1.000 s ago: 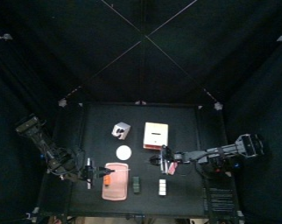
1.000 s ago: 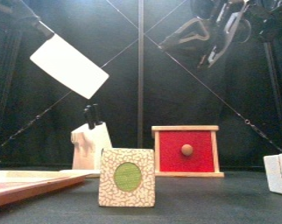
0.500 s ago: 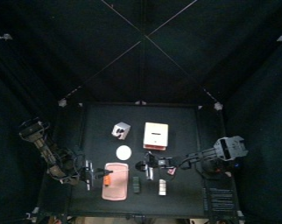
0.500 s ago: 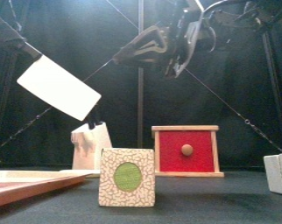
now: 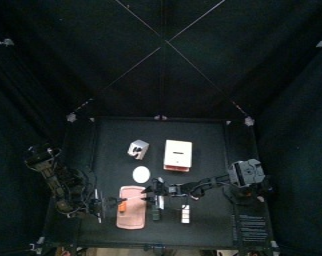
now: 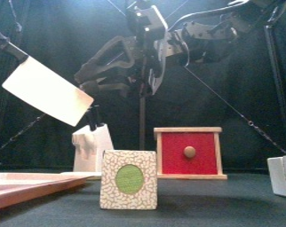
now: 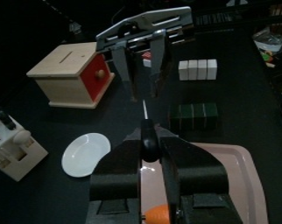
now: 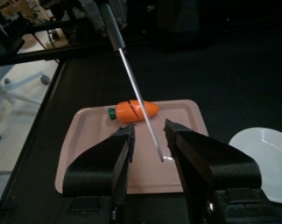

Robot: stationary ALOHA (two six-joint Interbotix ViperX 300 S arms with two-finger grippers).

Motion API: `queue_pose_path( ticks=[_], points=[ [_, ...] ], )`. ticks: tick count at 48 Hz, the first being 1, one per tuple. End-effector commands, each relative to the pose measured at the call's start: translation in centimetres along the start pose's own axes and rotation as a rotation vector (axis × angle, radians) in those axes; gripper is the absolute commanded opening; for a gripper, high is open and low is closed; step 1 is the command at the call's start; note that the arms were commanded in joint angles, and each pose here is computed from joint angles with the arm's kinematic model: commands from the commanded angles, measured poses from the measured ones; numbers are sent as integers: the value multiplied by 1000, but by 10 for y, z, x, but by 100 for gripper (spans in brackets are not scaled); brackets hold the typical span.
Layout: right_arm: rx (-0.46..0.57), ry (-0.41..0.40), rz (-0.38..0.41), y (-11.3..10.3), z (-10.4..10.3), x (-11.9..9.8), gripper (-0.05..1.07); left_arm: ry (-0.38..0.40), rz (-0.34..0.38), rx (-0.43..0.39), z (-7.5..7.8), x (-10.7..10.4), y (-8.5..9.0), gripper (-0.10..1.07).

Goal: Grab cleaver with both hands

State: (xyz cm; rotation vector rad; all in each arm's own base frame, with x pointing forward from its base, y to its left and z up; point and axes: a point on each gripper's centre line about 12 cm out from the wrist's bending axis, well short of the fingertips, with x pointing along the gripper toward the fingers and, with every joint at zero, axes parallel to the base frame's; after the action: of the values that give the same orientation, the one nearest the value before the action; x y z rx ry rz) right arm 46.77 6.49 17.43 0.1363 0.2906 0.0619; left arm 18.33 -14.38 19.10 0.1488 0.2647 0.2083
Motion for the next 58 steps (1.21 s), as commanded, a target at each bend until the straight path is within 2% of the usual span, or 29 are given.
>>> queue_pose_path(
  ticks=[1, 13, 19, 24, 36, 40, 50, 58],
  points=[
    [-4, -24, 9, 3, 15, 5, 73, -15, -3, -28, 9, -1, -5, 43],
    [-12, 50, 10, 4, 7, 20, 73, -12, 8, -35, 10, -2, -5, 43],
    [-17, 54, 12, 4, 7, 21, 72, 9, 14, -43, 7, -3, -5, 43],
    [-22, 53, 14, 4, 8, 21, 66, 23, 18, -50, 6, -5, -5, 43],
    [-25, 55, 17, 6, 10, 22, 38, 53, 25, -65, 3, -8, -6, 43],
    [-27, 50, 17, 5, 13, 20, 34, 79, 34, -75, -1, -10, -5, 43],
    [-29, 43, 15, 4, 17, 20, 32, 146, 38, -98, -7, -18, -8, 43],
    [-52, 30, 26, 6, 22, 22, 32, 168, 25, -101, -10, -23, -11, 43]
  ],
)
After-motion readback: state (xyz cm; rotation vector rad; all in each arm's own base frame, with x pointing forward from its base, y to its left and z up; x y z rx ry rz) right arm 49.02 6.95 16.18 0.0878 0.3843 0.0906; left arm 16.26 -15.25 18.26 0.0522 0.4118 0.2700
